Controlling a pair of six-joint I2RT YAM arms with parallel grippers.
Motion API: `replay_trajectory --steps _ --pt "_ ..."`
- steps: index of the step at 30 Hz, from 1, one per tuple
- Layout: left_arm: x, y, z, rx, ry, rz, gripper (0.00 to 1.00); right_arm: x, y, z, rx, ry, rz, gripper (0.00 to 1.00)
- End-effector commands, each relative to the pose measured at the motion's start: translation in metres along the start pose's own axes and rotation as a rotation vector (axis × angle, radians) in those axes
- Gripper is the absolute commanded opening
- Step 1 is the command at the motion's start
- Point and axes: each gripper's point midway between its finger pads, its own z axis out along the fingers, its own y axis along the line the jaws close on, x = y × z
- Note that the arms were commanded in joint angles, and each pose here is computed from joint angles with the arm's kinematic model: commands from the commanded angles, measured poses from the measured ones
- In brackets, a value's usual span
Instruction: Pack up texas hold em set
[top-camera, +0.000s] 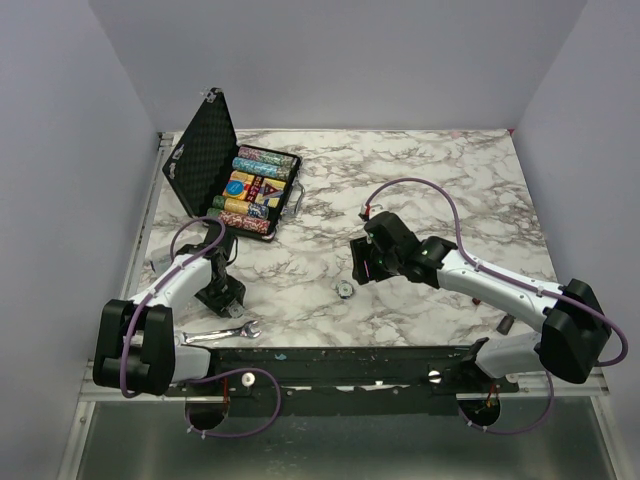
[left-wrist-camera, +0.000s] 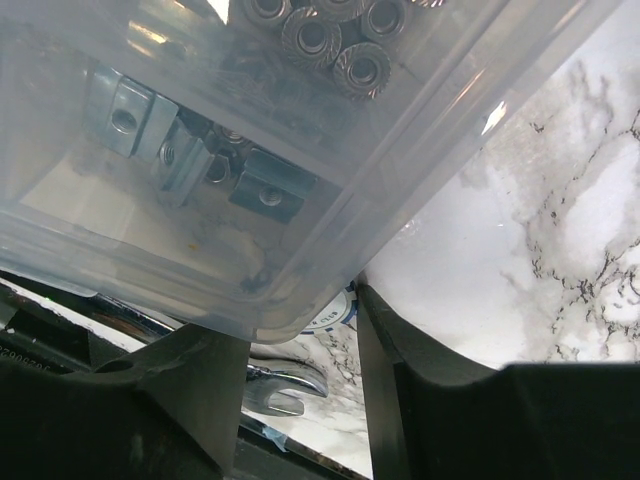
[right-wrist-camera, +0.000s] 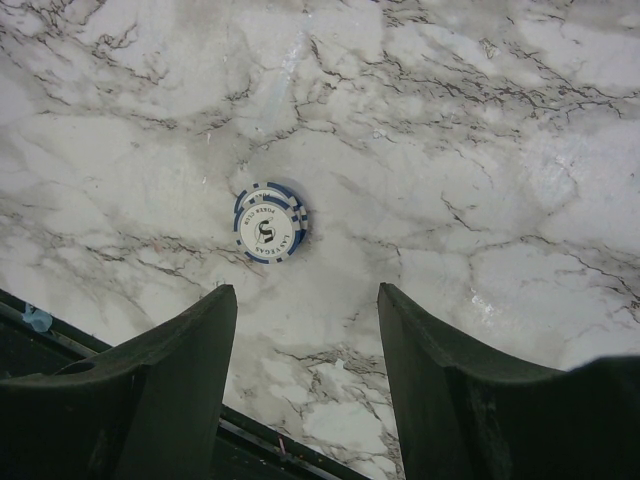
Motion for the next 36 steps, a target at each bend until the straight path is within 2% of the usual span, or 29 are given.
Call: replay_trajectory --steps 1,4,11,17,26,36 --pt "-0.010 -0.008 0.008 0.026 -0.064 -0.031 0.41 -0.001 -0.002 -0.001 0.002 -0.014 -0.005 0.61" --pt "-0.009 -0.008 0.008 0.028 -0.061 -0.026 0.39 -0.001 -0.002 -0.001 0.002 -0.013 -0.005 0.61" --pt "-0.004 -0.015 0.008 0.069 -0.047 0.026 0.27 0.000 -0.002 0.000 0.004 -0.012 -0.003 0.61" --pt "0.000 -0.028 0.002 0.097 -0.054 0.101 0.26 0.002 -0.002 0.002 0.005 -0.008 -0.002 0.61" --pt "0.002 -0.068 -0.030 0.182 -0.129 0.242 0.25 0.003 -0.005 0.002 0.017 -0.007 0.002 0.61" --pt "0.035 -0.121 -0.063 0.293 -0.119 0.485 0.23 -0.018 -0.043 -0.023 0.198 -0.155 0.130 0.59"
